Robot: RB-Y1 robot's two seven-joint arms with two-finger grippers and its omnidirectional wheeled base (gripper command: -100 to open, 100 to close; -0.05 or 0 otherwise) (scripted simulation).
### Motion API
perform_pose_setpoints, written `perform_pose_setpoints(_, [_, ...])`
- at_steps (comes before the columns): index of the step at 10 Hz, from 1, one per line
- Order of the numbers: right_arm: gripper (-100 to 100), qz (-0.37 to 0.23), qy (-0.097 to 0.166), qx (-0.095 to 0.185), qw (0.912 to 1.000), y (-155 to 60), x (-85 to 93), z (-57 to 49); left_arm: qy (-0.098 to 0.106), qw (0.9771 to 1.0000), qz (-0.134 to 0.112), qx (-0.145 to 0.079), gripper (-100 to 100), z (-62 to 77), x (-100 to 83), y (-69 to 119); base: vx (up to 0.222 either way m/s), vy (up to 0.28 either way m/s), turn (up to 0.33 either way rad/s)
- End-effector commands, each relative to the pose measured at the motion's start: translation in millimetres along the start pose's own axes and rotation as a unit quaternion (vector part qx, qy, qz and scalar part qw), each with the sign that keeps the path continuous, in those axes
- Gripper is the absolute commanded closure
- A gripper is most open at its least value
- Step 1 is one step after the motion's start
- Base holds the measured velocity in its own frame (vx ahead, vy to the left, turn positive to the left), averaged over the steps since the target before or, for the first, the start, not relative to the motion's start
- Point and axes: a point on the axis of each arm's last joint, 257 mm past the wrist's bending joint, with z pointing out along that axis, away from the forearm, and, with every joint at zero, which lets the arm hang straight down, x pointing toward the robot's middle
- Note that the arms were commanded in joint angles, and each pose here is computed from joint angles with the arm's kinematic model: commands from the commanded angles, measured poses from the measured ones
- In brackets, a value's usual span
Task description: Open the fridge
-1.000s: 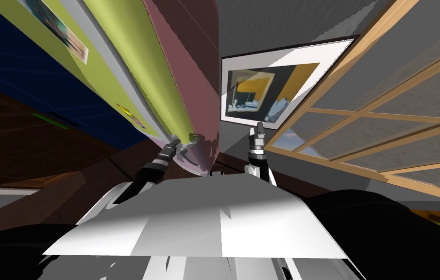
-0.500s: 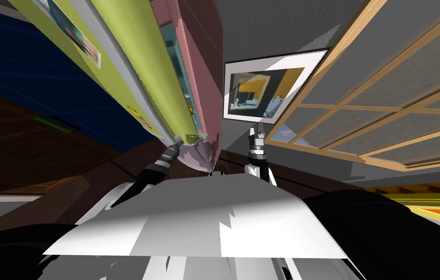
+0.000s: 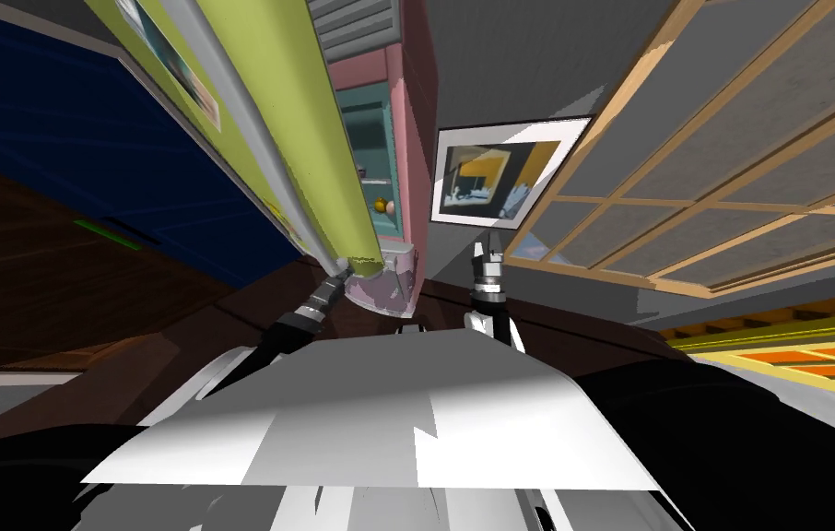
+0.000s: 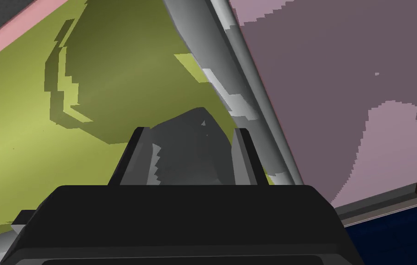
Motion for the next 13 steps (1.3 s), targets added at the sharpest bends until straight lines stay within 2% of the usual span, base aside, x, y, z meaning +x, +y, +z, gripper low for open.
perform_pose_setpoints(1, [0, 0.000, 0.000, 0.000, 1.0000, 0.0, 0.0, 0.0, 0.019, 0.9996, 0.005, 0.020, 100, -0.4, 6.9, -13.0, -0.204, 0.306, -0.114])
perform_pose_setpoints(2, [0, 0.000, 0.000, 0.000, 1.0000, 0.0, 0.0, 0.0, 0.031, 0.9992, 0.005, 0.026, 100, -1.8, 13.4, -16.5, -0.194, 0.323, -0.140])
perform_pose_setpoints(4, [0, 0.000, 0.000, 0.000, 1.0000, 0.0, 0.0, 0.0, 0.033, 0.9993, 0.001, 0.020, 100, -3.4, 15.8, -12.5, -0.146, 0.160, -0.019])
perform_pose_setpoints(6, [0, 0.000, 0.000, 0.000, 1.0000, 0.1, 0.0, 0.0, 0.055, 0.9979, 0.004, 0.034, 100, -6.2, 26.0, -19.1, -0.094, 0.254, -0.115])
perform_pose_setpoints(7, [0, 0.000, 0.000, 0.000, 1.0000, 0.1, 0.0, 0.0, 0.055, 0.9979, 0.004, 0.034, 100, -6.2, 26.0, -19.1, -0.117, 0.235, -0.078])
perform_pose_setpoints(9, [0, 0.000, 0.000, 0.000, 1.0000, 0.0, 0.0, 0.0, 0.078, 0.9958, 0.005, 0.047, 100, -9.7, 36.1, -25.2, -0.115, 0.275, -0.082])
perform_pose_setpoints(10, [0, 0.000, 0.000, 0.000, 1.0000, 0.0, 0.0, 0.0, 0.078, 0.9958, 0.005, 0.047, 100, -9.7, 36.1, -25.2, -0.137, 0.269, -0.070])
perform_pose_setpoints(12, [0, 0.000, 0.000, 0.000, 1.0000, 0.0, 0.0, -0.1, 0.101, 0.9931, 0.005, 0.060, 100, -13.8, 46.4, -31.1, -0.093, 0.289, -0.096])
perform_pose_setpoints(13, [0, 0.000, 0.000, 0.000, 1.0000, 0.0, 0.0, 0.0, 0.101, 0.9931, 0.005, 0.060, 100, -13.8, 46.4, -31.1, -0.125, 0.264, -0.058])
